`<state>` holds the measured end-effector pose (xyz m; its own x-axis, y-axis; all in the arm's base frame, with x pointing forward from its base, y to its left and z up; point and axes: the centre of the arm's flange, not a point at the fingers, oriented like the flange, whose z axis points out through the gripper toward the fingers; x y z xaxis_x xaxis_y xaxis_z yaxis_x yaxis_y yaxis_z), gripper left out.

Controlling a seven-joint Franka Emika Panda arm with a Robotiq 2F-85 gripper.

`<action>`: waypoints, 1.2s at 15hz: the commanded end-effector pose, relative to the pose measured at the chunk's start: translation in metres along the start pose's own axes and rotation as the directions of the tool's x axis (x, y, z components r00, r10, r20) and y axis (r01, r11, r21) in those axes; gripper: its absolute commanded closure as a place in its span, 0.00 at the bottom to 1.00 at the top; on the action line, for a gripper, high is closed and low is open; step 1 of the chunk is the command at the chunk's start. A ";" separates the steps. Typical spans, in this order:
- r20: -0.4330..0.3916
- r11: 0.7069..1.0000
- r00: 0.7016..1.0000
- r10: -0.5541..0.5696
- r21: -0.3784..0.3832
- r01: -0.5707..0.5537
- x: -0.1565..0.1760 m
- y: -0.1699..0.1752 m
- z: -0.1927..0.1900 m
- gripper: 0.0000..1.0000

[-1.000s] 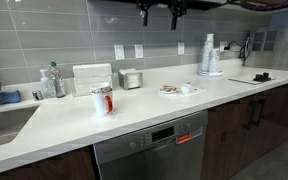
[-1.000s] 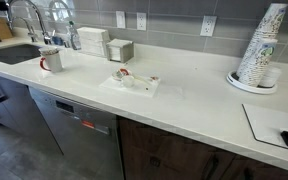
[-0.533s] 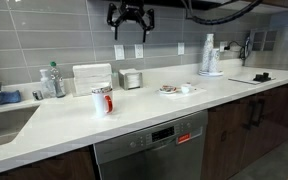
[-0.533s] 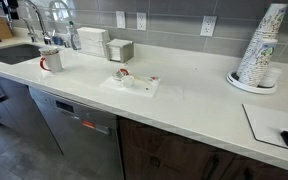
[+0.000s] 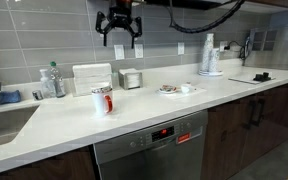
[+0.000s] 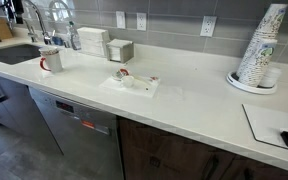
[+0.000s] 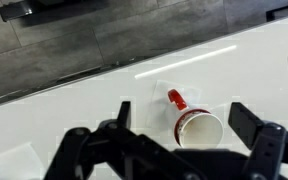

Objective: Remove the styrofoam cup from the white and red mug cup and put it on the counter top slightly to the right

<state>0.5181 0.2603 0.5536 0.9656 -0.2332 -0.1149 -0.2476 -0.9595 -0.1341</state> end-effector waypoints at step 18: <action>-0.174 0.848 0.833 -0.524 -0.021 0.529 0.111 -0.028 0.096 0.00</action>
<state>0.6058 0.2693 0.4631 0.9690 0.2213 0.1100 0.2361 -0.9605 -0.1473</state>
